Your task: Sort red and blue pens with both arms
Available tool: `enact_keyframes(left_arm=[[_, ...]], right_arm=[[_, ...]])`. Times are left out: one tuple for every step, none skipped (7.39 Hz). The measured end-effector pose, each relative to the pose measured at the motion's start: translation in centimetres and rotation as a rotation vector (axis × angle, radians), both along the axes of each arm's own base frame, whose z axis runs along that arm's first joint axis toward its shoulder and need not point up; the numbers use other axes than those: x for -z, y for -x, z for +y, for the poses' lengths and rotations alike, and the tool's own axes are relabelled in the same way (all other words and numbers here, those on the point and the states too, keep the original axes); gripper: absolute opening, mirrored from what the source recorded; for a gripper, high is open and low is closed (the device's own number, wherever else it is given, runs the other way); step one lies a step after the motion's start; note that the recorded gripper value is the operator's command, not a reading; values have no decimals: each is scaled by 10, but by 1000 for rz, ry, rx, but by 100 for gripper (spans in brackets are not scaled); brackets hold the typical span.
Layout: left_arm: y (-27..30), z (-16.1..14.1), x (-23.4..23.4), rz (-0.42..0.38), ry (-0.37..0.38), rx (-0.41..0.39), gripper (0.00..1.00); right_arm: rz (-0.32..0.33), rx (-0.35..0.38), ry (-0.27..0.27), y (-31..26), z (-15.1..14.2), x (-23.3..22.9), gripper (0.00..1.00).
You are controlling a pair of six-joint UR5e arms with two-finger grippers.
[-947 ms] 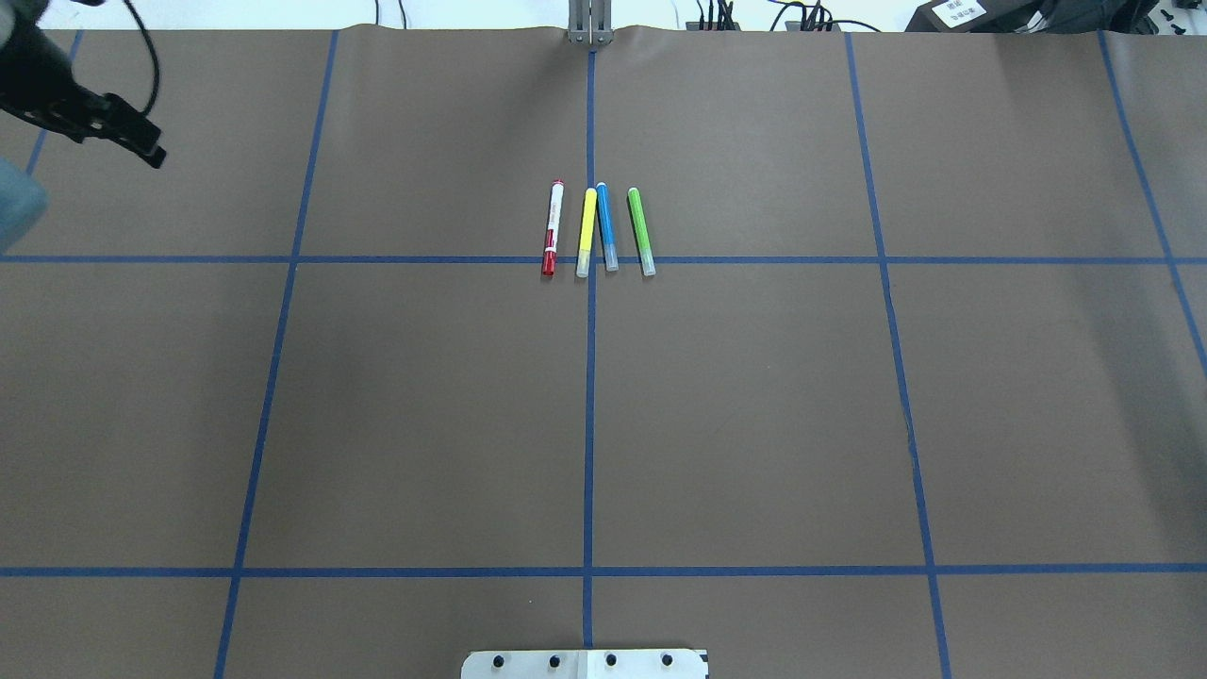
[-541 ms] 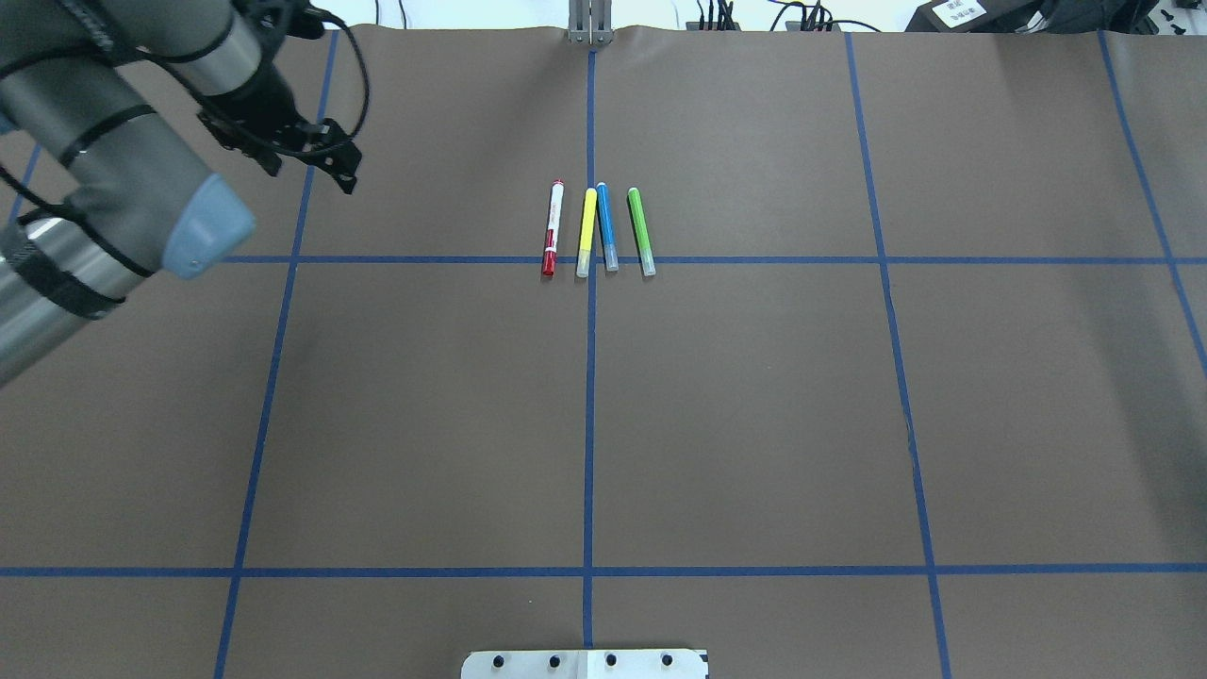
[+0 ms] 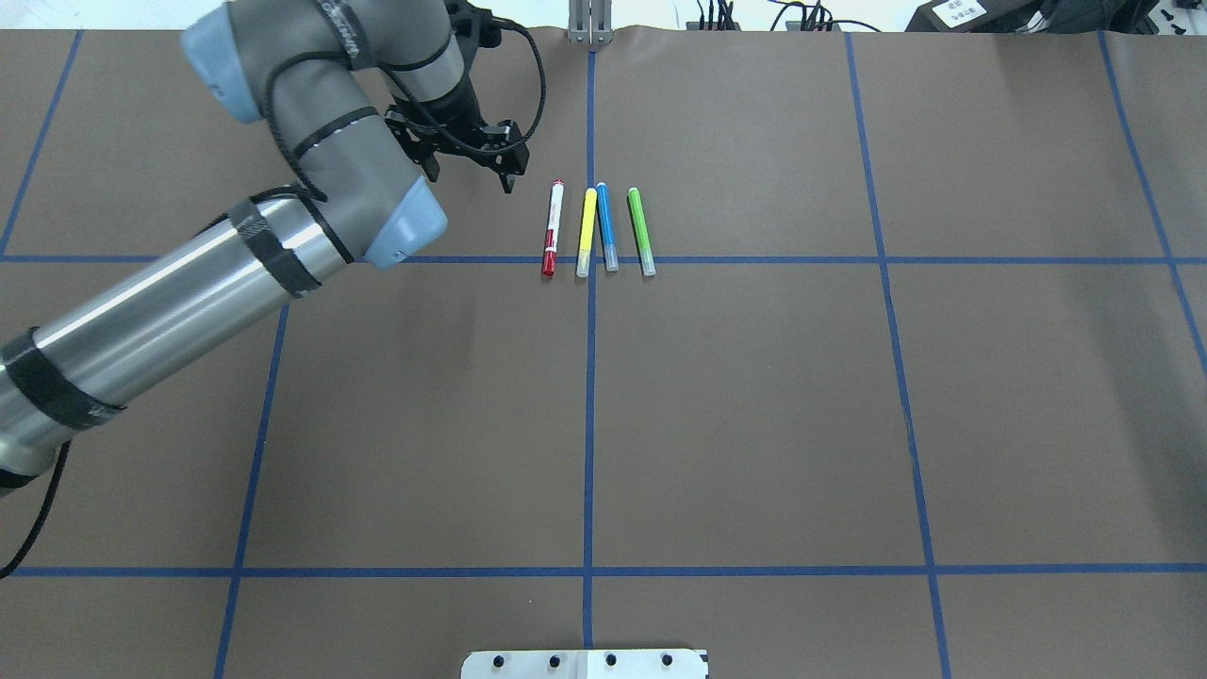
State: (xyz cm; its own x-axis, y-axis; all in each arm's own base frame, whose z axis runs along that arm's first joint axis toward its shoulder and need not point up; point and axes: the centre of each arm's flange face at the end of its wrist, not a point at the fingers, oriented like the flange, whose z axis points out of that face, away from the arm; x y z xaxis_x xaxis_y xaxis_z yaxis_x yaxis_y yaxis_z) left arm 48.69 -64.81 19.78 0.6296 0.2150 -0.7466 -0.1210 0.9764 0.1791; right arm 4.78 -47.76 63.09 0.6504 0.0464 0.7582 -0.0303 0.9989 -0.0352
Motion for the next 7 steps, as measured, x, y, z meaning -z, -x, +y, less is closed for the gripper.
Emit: enact_keyframes(left_arm=[[-28, -2, -1, -6, -16, 16, 99], [-48, 2, -5, -17, -30, 21, 93], [-60, 8, -7, -26, -39, 21, 84], [-69, 12, -9, -24, -44, 23, 79], [-79, 14, -15, -16, -55, 39, 76], [-92, 17, -23, -16, -67, 64, 75], [-98, 18, -26, -16, -69, 85, 75]], right_arm=[[0, 1, -1, 1, -1, 1, 100], [0, 1, -1, 1, -2, 1, 100], [-1, 1, -1, 1, -2, 1, 100], [0, 1, -1, 1, -2, 1, 100], [0, 1, 0, 1, -2, 1, 100], [0, 1, 1, 1, -2, 1, 100], [0, 1, 1, 1, -2, 1, 100]])
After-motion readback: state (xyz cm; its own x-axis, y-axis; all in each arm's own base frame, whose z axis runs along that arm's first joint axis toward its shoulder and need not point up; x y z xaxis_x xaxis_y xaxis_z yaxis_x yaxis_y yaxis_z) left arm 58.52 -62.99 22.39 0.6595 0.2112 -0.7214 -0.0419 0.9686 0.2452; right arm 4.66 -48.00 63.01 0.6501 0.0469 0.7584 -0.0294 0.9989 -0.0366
